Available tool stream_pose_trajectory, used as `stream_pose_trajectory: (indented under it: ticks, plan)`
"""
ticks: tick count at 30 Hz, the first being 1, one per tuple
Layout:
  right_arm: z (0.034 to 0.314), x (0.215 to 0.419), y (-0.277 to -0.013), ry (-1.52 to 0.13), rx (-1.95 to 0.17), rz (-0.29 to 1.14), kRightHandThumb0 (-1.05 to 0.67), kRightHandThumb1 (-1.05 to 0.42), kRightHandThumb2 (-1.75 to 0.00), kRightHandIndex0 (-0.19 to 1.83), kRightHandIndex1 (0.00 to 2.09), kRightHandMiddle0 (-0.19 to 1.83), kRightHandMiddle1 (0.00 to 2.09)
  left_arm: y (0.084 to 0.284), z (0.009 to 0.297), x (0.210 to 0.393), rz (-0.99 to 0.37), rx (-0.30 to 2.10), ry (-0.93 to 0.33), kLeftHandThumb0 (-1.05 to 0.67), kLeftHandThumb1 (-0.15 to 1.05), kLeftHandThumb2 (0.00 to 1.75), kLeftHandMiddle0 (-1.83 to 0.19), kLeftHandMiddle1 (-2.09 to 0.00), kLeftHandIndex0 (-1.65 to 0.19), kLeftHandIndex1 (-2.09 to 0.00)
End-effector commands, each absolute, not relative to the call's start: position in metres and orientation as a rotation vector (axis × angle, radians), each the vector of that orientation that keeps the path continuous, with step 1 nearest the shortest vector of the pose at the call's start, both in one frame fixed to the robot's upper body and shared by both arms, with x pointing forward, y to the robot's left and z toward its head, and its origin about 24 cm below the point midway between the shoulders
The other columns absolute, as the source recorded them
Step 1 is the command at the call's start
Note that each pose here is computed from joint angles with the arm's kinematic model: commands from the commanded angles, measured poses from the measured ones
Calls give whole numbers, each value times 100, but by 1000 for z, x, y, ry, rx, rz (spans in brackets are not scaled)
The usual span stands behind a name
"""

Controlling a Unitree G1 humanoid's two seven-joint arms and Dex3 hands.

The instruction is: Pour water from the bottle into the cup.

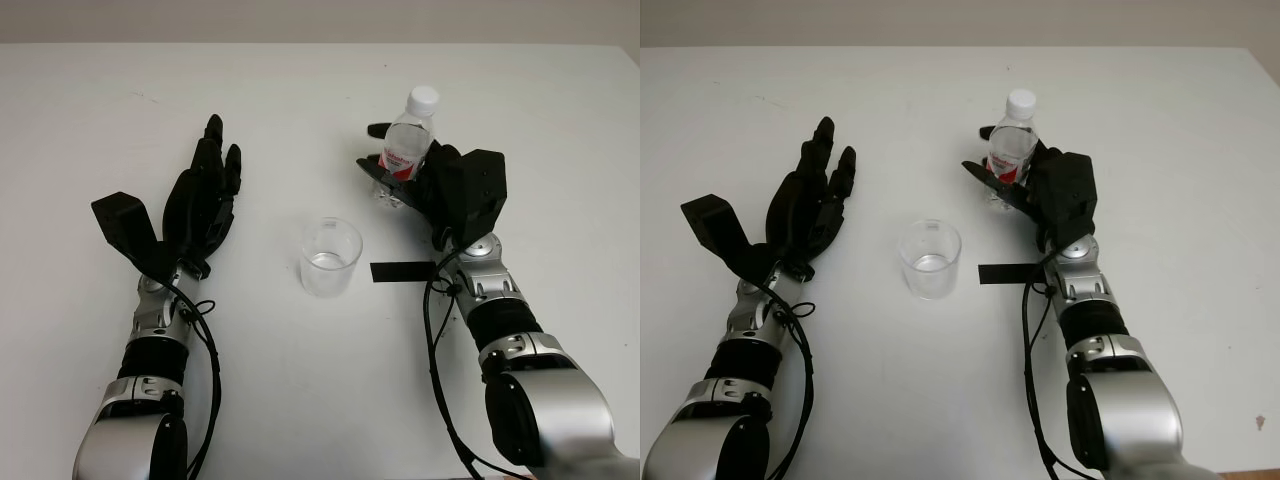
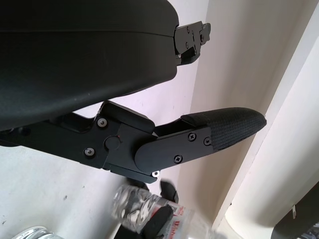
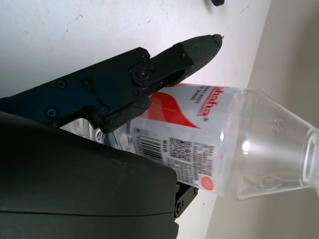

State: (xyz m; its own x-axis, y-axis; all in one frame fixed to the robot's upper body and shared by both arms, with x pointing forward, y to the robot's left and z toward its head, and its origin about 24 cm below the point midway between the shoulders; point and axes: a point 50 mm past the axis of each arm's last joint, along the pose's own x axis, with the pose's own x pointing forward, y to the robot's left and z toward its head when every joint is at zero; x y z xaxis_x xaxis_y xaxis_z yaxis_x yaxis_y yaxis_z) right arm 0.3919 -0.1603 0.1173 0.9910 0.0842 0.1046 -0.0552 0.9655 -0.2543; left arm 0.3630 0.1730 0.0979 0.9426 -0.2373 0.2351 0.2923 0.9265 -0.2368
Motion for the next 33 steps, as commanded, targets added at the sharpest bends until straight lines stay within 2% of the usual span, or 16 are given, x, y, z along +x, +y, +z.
stream_pose_trajectory:
  ticks: [1, 7, 12, 13, 16, 19, 21, 25, 27, 33]
  plan:
    - [122, 393, -160, -143, -298, 75, -54, -104, -21, 113, 207, 95, 208, 171, 92, 361, -274, -291, -191, -85, 105, 69, 19, 0, 19, 0]
    - [124, 392, -161, -204, -405, 49, -49, -105, -37, 138, 209, 115, 209, 170, 93, 362, -276, -288, -194, -85, 105, 70, 19, 0, 19, 0]
    - [129, 392, -163, -247, -513, -6, -45, -105, -38, 140, 209, 119, 209, 170, 93, 362, -276, -287, -196, -85, 105, 69, 19, 0, 19, 0]
    - [132, 392, -165, -267, -586, -26, -44, -105, -38, 140, 209, 119, 209, 170, 93, 362, -277, -288, -196, -86, 105, 69, 19, 0, 19, 0]
    - [139, 391, -168, -320, -735, -61, -47, -105, -40, 138, 209, 116, 209, 170, 92, 363, -279, -292, -196, -86, 105, 69, 19, 0, 19, 0]
    - [152, 390, -173, -407, -892, -103, -44, -105, -41, 135, 209, 103, 209, 170, 93, 363, -279, -302, -195, -85, 105, 68, 19, 0, 19, 0]
    - [158, 389, -176, -459, -982, -139, -43, -105, -36, 127, 209, 89, 209, 170, 93, 363, -278, -290, -196, -85, 105, 69, 19, 0, 19, 0]
    - [166, 388, -180, -505, -1121, -178, -47, -105, -35, 115, 209, 78, 209, 171, 93, 363, -278, -283, -197, -86, 105, 70, 19, 0, 19, 0]
    - [170, 387, -181, -530, -1169, -190, -47, -105, -34, 112, 209, 76, 209, 171, 93, 363, -279, -286, -197, -86, 105, 69, 19, 0, 19, 0]
    - [180, 381, -188, -647, -1297, -197, -50, -105, -33, 125, 209, 81, 209, 171, 93, 362, -279, -290, -198, -85, 105, 69, 19, 0, 19, 0]
